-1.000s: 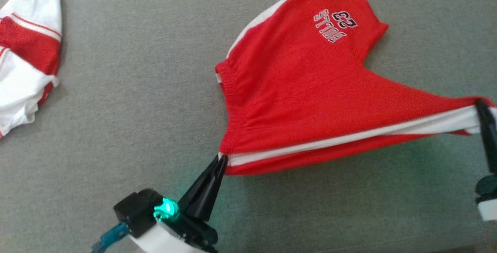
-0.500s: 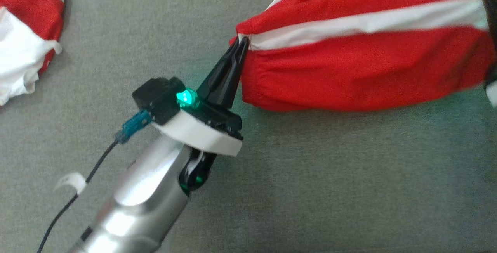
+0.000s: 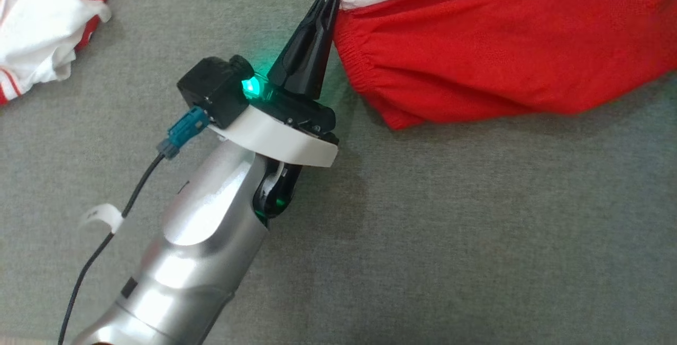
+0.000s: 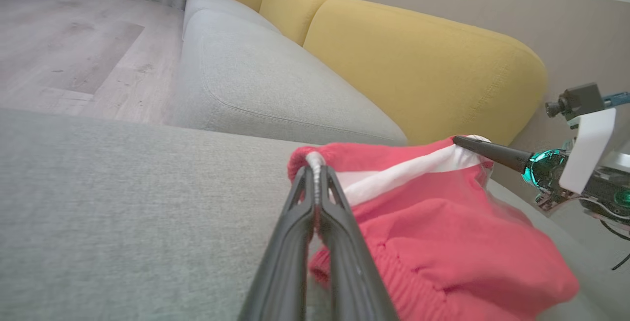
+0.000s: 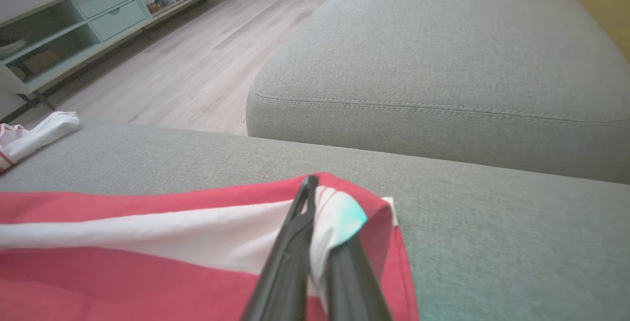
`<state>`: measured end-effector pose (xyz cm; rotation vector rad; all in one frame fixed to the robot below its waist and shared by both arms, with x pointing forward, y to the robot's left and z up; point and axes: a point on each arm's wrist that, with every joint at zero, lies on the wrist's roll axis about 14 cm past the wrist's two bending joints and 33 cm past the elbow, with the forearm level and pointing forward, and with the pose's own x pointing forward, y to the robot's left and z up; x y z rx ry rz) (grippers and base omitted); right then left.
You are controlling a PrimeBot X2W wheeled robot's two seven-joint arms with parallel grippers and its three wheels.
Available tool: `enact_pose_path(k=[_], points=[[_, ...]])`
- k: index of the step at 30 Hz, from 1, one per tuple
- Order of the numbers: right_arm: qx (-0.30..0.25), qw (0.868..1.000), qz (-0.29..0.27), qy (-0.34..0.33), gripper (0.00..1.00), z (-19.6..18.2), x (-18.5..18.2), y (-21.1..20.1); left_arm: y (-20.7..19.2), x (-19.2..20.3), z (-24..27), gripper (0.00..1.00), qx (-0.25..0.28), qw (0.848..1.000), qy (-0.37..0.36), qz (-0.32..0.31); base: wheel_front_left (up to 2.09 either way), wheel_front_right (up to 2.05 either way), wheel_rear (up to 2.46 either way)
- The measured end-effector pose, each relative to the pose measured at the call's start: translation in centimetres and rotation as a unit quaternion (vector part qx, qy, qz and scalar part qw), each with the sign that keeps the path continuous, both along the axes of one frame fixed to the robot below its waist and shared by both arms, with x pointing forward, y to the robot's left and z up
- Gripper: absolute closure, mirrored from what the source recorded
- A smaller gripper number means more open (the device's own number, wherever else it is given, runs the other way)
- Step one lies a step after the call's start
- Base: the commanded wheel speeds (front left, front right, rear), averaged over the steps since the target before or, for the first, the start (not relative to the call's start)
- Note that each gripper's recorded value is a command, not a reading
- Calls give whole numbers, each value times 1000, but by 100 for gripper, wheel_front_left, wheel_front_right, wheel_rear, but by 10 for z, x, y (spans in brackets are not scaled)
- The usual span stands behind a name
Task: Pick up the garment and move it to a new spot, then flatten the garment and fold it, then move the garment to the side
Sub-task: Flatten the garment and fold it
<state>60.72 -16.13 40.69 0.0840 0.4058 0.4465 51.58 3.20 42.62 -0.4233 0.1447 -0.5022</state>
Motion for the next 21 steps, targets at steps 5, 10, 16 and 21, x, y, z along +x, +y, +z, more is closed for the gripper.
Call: enact_pose_path(k=[5,10,16,21], points=[[5,1000,11,8,0,-15,5,12,2,-3,-11,40,9,1000,9,6,0,0,0],[3,1000,-1,6,0,-20,5,2,3,1,-14,0,13,1000,8,10,0,0,0],[3,998,-51,-37,0,3,8,-40,19,10,5,0,43,997,-32,57,0,0,0],[22,995,-77,-55,0,12,4,-52,44,12,36,0,68,986,-85,124,0,0,0]])
